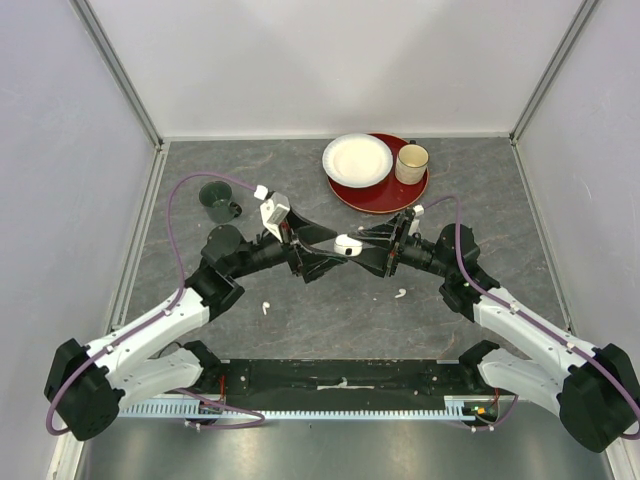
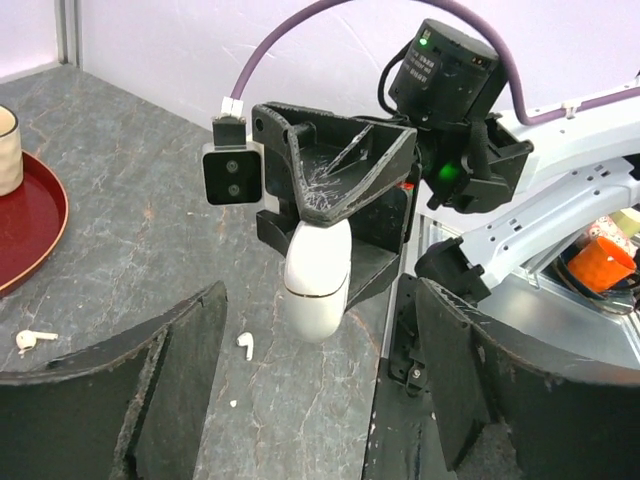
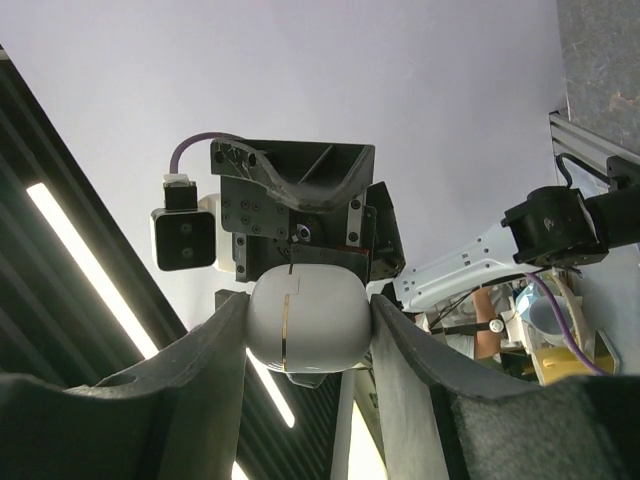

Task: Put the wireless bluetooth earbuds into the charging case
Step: Pick up the charging case at the center of the board.

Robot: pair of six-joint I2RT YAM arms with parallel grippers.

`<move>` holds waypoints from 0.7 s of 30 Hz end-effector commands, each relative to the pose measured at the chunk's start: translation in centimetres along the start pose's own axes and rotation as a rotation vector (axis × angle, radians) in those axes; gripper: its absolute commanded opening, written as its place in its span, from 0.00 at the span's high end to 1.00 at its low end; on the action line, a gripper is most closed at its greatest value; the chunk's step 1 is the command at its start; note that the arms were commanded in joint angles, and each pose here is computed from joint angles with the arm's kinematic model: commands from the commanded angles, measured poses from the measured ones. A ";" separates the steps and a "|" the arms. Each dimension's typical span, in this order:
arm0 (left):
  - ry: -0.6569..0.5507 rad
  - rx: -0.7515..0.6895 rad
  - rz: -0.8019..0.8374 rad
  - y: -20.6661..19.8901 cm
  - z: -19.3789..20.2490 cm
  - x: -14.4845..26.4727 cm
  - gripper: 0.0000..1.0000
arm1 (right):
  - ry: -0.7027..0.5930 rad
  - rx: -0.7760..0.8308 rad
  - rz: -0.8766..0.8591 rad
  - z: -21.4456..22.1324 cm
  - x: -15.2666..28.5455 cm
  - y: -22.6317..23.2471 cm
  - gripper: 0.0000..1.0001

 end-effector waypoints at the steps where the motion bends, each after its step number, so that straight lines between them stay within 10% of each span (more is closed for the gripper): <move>1: -0.070 -0.019 0.033 -0.5 -1.1 -0.3 0.21 | 0.020 -0.018 -0.064 0.6 0.3 1.1 1.00; 21: -0.043 0.033 0.132 -0.1 -0.7 -2.4 0.50 | 0.031 -0.027 -0.068 0.7 0.4 1.1 1.00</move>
Point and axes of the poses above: each gripper's point midway between its finger pads, its own x axis back along the fingers, its own y axis along the line the jaws close on, z = x × y, the point moved 7 cm from there along x, back along the fingers, and after that the axes turned 1 degree about x, right-handed, at the moved point
